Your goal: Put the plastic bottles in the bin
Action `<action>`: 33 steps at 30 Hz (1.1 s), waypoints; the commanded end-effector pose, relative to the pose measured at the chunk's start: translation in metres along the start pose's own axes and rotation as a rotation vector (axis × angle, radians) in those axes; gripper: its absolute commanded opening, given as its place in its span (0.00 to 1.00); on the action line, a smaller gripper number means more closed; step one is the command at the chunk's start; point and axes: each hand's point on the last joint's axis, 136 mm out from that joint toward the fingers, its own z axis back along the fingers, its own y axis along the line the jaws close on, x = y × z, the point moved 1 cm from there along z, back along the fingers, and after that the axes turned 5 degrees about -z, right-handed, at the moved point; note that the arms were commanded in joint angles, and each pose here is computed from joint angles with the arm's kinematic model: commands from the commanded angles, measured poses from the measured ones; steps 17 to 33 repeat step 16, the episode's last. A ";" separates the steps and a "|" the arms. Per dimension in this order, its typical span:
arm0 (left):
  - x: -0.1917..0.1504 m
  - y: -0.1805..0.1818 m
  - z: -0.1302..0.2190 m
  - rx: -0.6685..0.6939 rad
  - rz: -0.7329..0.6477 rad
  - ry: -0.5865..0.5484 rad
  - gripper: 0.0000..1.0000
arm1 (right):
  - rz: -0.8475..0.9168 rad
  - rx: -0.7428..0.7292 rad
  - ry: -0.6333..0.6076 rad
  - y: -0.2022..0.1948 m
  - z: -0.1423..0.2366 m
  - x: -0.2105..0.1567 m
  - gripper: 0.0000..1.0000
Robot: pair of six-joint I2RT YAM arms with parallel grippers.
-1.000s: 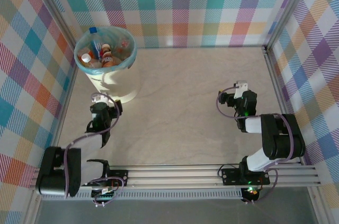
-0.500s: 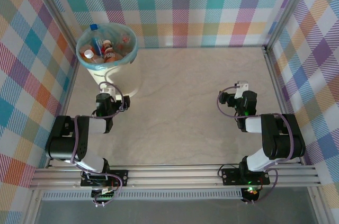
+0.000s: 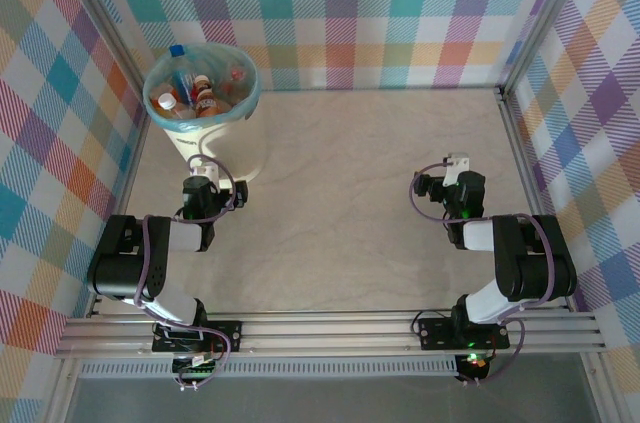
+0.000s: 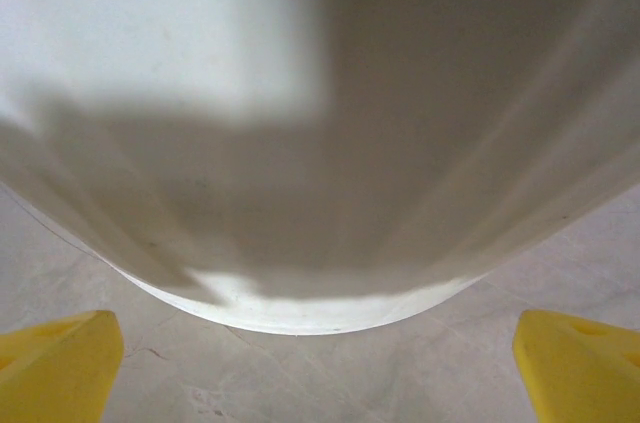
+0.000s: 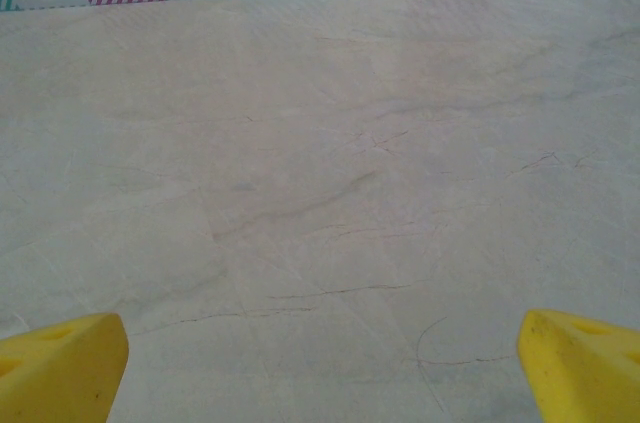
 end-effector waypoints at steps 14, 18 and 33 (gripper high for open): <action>0.018 -0.001 -0.003 0.021 -0.016 -0.057 1.00 | -0.011 -0.002 -0.005 -0.001 -0.001 0.003 1.00; 0.019 0.000 -0.002 0.028 -0.018 -0.064 1.00 | -0.012 -0.004 -0.005 -0.002 -0.001 0.003 1.00; 0.019 0.000 -0.002 0.028 -0.018 -0.064 1.00 | -0.012 -0.004 -0.005 -0.002 -0.001 0.003 1.00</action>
